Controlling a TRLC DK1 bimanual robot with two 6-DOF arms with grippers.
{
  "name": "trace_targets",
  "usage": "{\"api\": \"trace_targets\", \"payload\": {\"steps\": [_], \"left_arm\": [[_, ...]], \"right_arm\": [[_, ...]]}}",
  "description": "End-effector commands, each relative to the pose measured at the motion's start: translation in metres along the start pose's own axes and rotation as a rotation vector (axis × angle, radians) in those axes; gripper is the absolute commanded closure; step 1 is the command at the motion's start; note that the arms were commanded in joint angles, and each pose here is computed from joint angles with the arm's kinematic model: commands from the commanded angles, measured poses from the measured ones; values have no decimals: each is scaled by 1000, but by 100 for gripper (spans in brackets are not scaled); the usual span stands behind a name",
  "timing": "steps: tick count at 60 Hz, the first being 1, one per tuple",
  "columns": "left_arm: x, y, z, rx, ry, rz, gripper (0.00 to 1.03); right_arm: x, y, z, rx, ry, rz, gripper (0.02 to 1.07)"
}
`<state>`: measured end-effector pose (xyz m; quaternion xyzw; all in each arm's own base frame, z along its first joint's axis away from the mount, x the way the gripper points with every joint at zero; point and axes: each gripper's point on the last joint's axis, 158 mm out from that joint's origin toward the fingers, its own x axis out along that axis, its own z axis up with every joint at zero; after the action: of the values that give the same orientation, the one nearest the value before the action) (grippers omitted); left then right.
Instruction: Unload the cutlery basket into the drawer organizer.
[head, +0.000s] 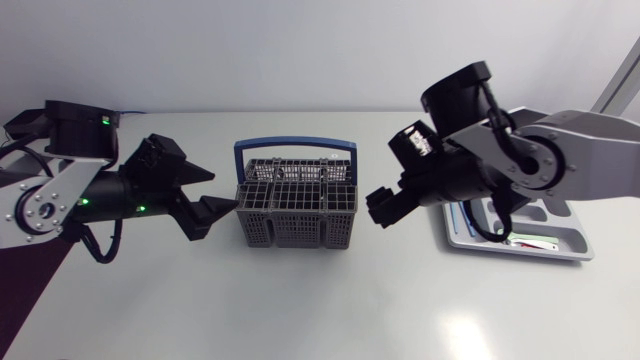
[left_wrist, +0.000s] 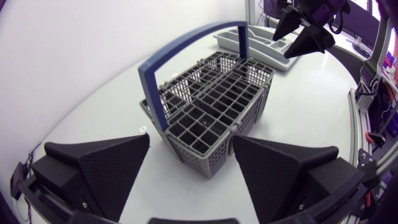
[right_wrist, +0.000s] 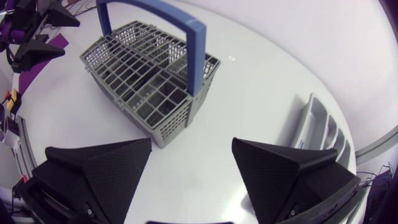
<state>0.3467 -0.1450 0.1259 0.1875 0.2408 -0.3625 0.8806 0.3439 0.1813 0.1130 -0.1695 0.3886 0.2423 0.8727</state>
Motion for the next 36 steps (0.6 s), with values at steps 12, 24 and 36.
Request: {"api": "trace_targets", "payload": {"steps": [12, 24, 36], "left_arm": [[-40, 4, 4, -24, -49, 99, 5], [-68, 9, -1, -25, -79, 213, 5], [-86, 13, -10, -41, -91, 298, 5]], "right_arm": [[-29, -53, -4, 51, -46, -130, 14], [-43, -91, -20, 89, -90, -222, 7], [-63, -110, -27, 105, -165, -287, 7]]}}
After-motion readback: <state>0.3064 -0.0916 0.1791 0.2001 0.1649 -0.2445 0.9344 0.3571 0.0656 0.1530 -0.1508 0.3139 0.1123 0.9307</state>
